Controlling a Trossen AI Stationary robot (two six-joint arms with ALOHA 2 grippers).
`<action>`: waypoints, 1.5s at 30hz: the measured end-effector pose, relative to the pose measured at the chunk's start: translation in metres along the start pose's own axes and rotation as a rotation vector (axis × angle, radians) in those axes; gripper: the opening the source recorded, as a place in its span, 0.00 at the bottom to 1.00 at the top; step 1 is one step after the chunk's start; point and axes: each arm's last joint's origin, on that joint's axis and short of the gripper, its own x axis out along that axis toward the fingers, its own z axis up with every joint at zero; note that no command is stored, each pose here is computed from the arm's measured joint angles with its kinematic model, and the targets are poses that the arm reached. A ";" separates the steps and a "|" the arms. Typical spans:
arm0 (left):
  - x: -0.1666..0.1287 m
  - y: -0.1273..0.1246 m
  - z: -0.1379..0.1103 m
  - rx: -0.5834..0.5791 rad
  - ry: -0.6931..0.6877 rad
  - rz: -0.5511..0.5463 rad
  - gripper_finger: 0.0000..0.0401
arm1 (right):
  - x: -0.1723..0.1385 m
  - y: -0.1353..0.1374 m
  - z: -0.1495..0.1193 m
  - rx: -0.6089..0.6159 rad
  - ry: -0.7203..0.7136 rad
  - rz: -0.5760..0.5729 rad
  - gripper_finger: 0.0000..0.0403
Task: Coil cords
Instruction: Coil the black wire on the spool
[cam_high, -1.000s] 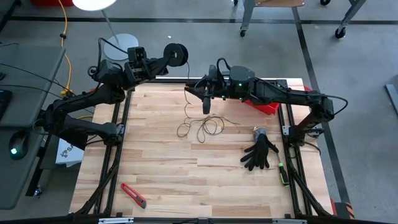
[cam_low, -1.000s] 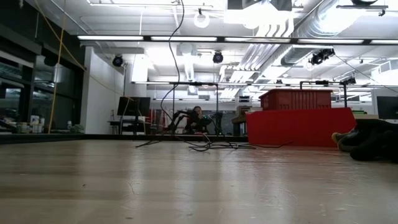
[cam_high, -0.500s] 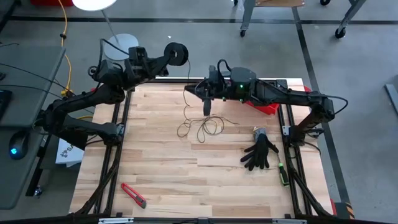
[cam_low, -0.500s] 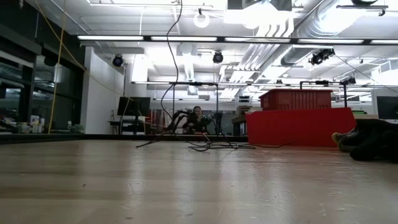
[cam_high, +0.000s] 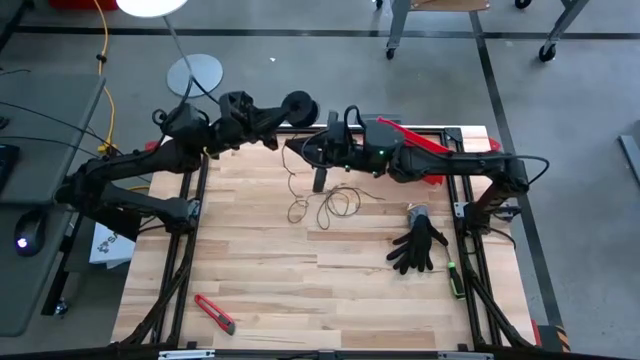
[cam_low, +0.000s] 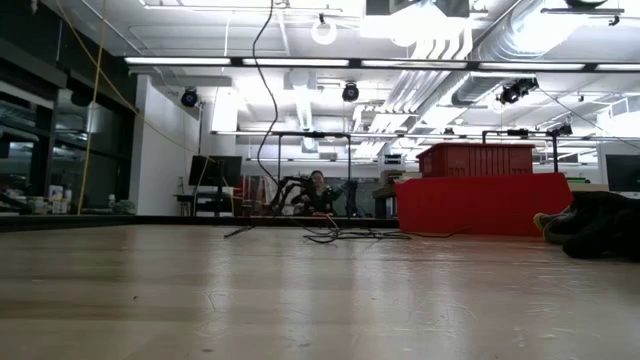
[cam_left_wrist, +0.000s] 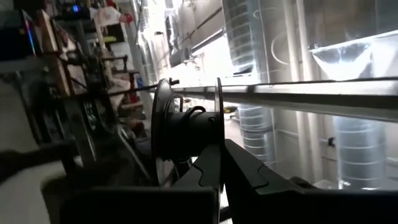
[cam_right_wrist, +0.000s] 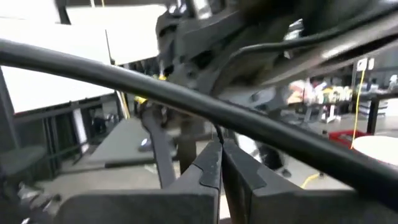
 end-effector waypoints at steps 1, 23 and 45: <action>0.000 0.000 -0.003 -0.014 -0.001 0.004 0.00 | 0.002 0.000 -0.002 0.002 -0.018 -0.001 0.00; -0.001 -0.010 -0.045 -0.195 0.059 0.005 0.00 | 0.017 -0.030 -0.011 0.035 -0.106 -0.038 0.00; -0.044 -0.043 -0.020 0.300 0.169 0.450 0.00 | -0.005 -0.100 0.005 -0.017 0.034 0.051 0.00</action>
